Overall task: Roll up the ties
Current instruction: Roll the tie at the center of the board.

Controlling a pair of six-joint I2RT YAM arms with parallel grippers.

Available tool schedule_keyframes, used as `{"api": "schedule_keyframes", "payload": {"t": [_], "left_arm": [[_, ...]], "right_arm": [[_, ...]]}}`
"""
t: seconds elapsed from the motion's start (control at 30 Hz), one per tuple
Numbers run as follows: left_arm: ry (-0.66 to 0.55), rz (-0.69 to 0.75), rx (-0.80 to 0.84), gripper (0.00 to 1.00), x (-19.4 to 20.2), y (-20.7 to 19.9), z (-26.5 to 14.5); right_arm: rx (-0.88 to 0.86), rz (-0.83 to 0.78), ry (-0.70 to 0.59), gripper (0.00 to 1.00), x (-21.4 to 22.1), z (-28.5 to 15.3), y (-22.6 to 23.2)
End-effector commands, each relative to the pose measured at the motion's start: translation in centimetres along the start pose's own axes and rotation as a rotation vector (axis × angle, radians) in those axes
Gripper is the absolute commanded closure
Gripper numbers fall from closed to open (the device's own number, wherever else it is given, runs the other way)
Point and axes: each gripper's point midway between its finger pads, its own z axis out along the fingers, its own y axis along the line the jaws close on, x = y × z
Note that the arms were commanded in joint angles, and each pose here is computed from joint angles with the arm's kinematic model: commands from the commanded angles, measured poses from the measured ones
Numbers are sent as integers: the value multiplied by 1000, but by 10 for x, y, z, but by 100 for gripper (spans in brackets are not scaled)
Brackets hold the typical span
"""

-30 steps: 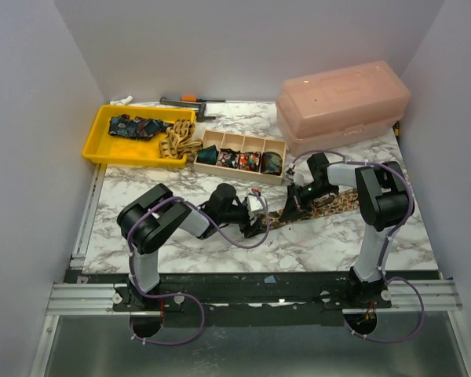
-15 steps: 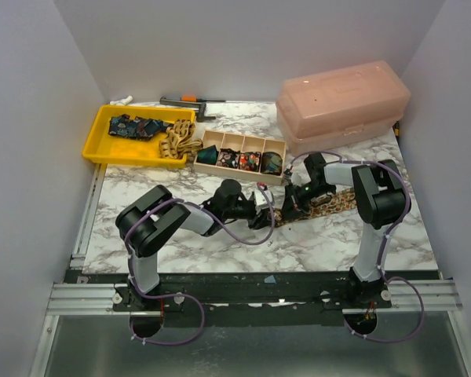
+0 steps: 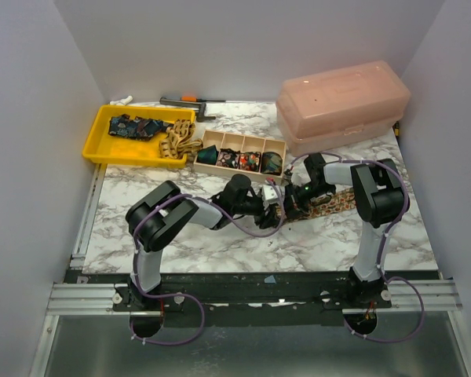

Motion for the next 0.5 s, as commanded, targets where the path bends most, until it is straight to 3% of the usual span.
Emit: {"api": "schedule_keyframes", "payload": {"t": [0.0, 0.2, 0.4, 0.47], "left_arm": [[28, -57, -60, 35, 27, 10, -31], [-76, 9, -50, 23, -5, 11, -58], [-73, 17, -7, 16, 1, -10, -55], [-63, 25, -7, 9, 5, -16, -47]], "right_arm": [[146, -23, 4, 100, 0, 13, -37], [162, -7, 8, 100, 0, 15, -42], [154, -4, 7, 100, -1, 15, -40], [153, -8, 2, 100, -1, 14, -39]]}}
